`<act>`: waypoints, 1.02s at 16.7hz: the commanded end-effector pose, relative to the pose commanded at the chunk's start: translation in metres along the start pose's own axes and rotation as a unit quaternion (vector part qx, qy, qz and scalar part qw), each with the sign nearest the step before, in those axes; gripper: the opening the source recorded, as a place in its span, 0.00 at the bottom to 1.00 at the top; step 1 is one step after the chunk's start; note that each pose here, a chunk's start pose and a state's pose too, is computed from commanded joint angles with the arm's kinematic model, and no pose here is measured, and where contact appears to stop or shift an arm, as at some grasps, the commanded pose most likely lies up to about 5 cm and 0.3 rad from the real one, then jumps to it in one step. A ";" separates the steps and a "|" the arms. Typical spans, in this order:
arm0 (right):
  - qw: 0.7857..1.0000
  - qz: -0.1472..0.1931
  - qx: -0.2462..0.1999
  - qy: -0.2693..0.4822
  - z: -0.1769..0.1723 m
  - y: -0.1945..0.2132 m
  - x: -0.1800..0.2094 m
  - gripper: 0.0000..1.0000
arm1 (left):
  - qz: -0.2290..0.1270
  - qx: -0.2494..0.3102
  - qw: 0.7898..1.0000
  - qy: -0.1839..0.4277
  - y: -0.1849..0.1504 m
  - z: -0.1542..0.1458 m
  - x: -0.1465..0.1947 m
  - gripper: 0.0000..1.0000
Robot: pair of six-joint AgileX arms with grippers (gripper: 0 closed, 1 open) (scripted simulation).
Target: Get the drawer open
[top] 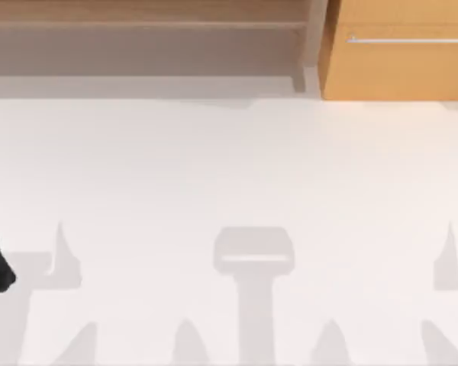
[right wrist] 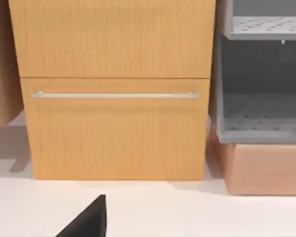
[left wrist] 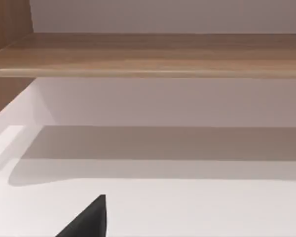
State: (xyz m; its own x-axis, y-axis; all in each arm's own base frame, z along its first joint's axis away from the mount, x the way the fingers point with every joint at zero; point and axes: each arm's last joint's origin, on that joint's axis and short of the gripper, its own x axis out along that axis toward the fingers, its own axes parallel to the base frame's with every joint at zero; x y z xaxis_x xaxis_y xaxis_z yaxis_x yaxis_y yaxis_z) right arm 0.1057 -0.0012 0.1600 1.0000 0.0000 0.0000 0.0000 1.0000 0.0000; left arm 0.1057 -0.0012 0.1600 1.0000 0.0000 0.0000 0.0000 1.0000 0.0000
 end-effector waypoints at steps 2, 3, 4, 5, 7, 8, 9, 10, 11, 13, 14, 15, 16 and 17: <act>1.000 0.000 0.000 -0.001 0.001 0.000 0.000 1.00 | 0.000 0.000 1.000 0.000 0.000 0.000 0.000 1.00; 1.000 0.001 0.000 -0.004 0.004 0.000 0.000 1.00 | 0.000 0.000 1.000 0.000 0.000 0.000 0.000 1.00; 1.000 0.002 -0.001 -0.008 0.010 -0.001 0.000 1.00 | 0.000 0.000 1.000 0.000 0.000 0.000 0.000 1.00; 1.000 0.003 -0.001 -0.013 0.018 -0.001 0.001 1.00 | 0.000 0.000 1.000 0.000 0.000 0.000 0.000 1.00; 1.000 0.003 -0.002 -0.020 0.038 -0.003 0.005 1.00 | 0.000 0.000 1.000 0.000 0.000 0.000 0.000 1.00; 1.000 0.003 -0.003 -0.020 0.049 -0.005 0.010 1.00 | 0.000 0.000 1.000 0.000 0.000 0.000 0.000 1.00; 1.000 0.002 -0.003 -0.020 0.060 -0.007 0.015 1.00 | 0.000 0.000 1.000 0.000 0.000 0.000 0.000 1.00; 1.000 0.002 -0.003 -0.018 0.071 -0.009 0.023 1.00 | 0.000 0.000 1.000 0.000 0.000 0.000 0.000 1.00; 1.000 0.001 -0.003 -0.016 0.082 -0.012 0.032 1.00 | 0.000 0.000 1.000 0.000 0.000 0.000 0.000 1.00; 1.000 0.000 -0.003 -0.011 0.102 -0.020 0.054 1.00 | 0.000 0.000 1.000 0.000 0.000 0.000 0.000 1.00; 1.000 -0.001 -0.002 -0.008 0.110 -0.024 0.066 1.00 | 0.000 0.000 1.000 0.000 0.000 0.000 0.000 1.00; 1.000 -0.001 -0.002 -0.006 0.117 -0.029 0.079 1.00 | 0.000 0.000 1.000 0.000 0.000 0.000 0.000 1.00; 1.000 -0.001 -0.001 -0.003 0.122 -0.035 0.092 1.00 | 0.000 0.000 1.000 0.000 0.000 0.000 0.000 1.00; 1.000 -0.001 0.000 -0.001 0.126 -0.040 0.104 1.00 | 0.000 0.000 1.000 0.000 0.000 0.000 0.000 1.00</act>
State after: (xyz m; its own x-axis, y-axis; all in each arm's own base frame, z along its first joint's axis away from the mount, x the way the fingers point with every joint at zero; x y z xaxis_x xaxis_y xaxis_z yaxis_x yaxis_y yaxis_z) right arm 0.2102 -0.0415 0.2862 1.0000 -0.0026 0.0018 0.0026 1.0000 -0.0008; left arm 0.1057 -0.0012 0.1600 1.0000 0.0000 0.0000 0.0000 1.0000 0.0000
